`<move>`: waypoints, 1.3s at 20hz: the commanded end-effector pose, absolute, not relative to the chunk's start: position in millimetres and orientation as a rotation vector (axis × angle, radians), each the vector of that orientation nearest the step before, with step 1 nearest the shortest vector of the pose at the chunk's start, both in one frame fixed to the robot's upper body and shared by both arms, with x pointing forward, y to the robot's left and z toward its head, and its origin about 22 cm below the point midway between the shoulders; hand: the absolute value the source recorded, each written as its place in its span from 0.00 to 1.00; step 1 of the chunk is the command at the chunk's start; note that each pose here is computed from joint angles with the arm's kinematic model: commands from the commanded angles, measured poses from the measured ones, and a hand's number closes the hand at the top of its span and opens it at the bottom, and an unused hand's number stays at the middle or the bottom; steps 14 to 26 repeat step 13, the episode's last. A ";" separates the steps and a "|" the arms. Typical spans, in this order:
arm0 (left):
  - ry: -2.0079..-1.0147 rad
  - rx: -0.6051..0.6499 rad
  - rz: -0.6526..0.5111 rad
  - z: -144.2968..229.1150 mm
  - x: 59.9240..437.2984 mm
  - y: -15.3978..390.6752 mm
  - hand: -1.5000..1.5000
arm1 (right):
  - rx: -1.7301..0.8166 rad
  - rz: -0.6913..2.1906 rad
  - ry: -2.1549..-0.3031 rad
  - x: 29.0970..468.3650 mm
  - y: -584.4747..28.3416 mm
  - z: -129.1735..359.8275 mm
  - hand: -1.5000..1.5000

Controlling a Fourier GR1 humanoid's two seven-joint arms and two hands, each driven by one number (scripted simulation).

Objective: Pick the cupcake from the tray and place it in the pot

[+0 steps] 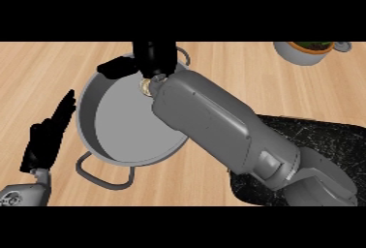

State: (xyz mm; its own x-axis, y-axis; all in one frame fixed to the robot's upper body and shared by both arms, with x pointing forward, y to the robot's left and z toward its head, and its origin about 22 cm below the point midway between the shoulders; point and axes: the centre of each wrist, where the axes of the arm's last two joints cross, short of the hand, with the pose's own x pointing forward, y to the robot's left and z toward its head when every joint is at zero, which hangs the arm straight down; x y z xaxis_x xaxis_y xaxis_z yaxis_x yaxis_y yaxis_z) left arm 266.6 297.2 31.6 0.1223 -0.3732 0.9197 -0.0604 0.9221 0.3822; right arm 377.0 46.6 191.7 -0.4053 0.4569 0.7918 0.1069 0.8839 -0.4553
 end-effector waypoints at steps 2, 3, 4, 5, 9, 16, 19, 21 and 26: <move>-1.430 0.383 -0.215 16.5 252.4 310.7 0.50 | -0.230 0.328 -1.939 373.8 39.7 184.8 0.00; -1.430 0.396 -0.217 27.5 263.6 310.9 0.50 | -0.209 0.335 -1.949 374.0 38.1 179.1 0.00; -1.402 0.376 -0.187 8.3 247.6 302.6 0.50 | -0.190 0.342 -1.951 372.4 45.0 194.9 0.00; -1.425 0.401 -0.197 24.7 255.5 307.8 0.50 | -0.143 0.333 -1.929 372.3 43.5 196.3 0.00; -1.388 0.421 -0.167 12.7 236.0 322.7 0.50 | -0.058 0.320 -1.935 362.6 27.5 153.2 0.00; -1.366 0.441 -0.132 28.2 230.5 345.3 0.50 | -0.035 0.303 -1.939 363.2 1.6 147.9 0.00; -1.366 0.441 -0.132 28.2 230.5 345.3 0.50 | -0.035 0.303 -1.939 363.2 1.6 147.9 0.00; -1.366 0.441 -0.132 28.2 230.5 345.3 0.50 | -0.035 0.303 -1.939 363.2 1.6 147.9 0.00; -1.366 0.441 -0.132 28.2 230.5 345.3 0.50 | -0.035 0.303 -1.939 363.2 1.6 147.9 0.00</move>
